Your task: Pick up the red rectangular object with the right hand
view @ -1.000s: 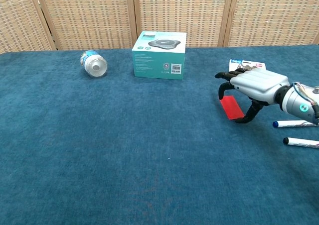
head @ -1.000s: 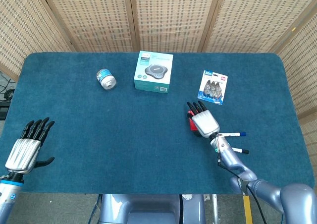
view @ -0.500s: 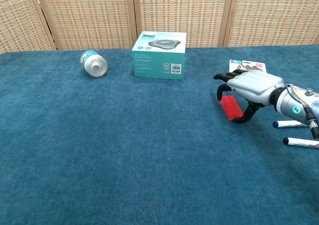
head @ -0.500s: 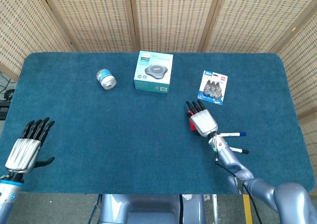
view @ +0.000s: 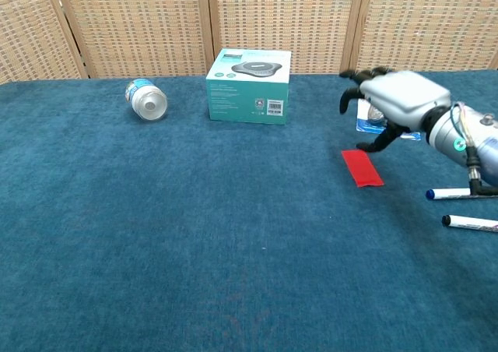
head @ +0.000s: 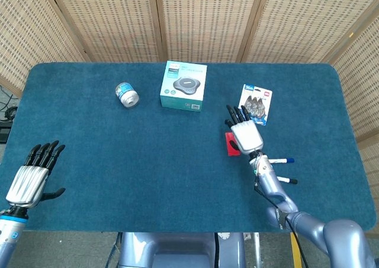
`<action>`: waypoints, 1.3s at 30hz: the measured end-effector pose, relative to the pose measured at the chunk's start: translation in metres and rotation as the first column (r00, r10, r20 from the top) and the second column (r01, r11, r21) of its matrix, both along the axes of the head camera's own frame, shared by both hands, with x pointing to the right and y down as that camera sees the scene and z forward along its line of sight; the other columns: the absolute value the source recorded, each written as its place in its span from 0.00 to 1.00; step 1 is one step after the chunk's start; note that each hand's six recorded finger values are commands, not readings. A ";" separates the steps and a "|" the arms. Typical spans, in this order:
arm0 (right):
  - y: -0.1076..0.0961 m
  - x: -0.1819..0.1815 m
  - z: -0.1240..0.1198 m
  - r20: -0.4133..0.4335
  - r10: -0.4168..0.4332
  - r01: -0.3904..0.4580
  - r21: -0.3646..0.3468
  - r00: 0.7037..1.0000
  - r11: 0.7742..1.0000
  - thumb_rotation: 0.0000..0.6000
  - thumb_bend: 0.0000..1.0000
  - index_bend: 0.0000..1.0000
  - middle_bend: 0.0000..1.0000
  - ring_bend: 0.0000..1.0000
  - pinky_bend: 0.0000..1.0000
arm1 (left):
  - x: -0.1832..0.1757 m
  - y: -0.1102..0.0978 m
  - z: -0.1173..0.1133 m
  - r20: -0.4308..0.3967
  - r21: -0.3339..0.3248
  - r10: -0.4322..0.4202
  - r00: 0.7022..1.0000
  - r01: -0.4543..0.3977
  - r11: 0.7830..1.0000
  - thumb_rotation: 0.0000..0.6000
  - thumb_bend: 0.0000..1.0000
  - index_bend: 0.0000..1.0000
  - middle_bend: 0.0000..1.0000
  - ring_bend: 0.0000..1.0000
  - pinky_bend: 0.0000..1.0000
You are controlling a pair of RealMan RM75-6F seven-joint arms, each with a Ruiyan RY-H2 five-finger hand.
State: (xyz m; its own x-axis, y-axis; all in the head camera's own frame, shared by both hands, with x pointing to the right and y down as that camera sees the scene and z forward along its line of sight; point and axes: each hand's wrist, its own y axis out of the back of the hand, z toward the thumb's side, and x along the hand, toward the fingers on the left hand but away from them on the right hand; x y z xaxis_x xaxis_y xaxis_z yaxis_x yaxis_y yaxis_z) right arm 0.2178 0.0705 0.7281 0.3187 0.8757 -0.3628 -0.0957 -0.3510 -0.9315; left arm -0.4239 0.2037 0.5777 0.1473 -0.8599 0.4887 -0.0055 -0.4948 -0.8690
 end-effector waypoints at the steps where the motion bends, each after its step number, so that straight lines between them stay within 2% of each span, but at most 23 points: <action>1: -0.001 0.001 -0.002 0.007 0.005 -0.005 0.007 1.000 1.000 1.00 0.31 0.28 0.00 0.00 0.00 | 0.000 0.000 0.000 0.000 0.000 0.000 1.000 0.000 1.000 1.00 0.02 0.00 0.00 0.00 0.00; 7: 0.011 0.002 0.002 0.007 -0.017 0.017 -0.069 1.000 0.997 1.00 0.31 0.28 0.00 0.00 0.00 | 0.001 0.000 0.000 -0.002 0.000 0.002 1.000 -0.002 1.000 1.00 0.02 0.00 0.00 0.00 0.00; 11: 0.022 0.002 0.006 -0.012 -0.038 0.036 -0.106 0.999 0.994 1.00 0.26 0.28 0.00 0.00 0.00 | 0.001 0.000 0.000 0.000 0.001 0.002 1.000 -0.002 1.000 1.00 0.02 0.00 0.00 0.00 0.00; 22: 0.038 -0.007 0.019 -0.033 -0.074 0.069 -0.130 0.997 0.989 1.00 0.26 0.28 0.00 0.00 0.00 | 0.000 0.000 0.000 0.001 0.002 0.000 1.000 0.000 1.000 1.00 0.02 0.00 0.00 0.00 0.00; 39: 0.045 -0.006 0.027 -0.050 -0.086 0.078 -0.140 0.995 0.987 1.00 0.26 0.28 0.00 0.00 0.00 | 0.000 0.000 0.000 0.002 0.001 0.000 1.000 0.000 1.000 1.00 0.02 0.00 0.00 0.00 0.00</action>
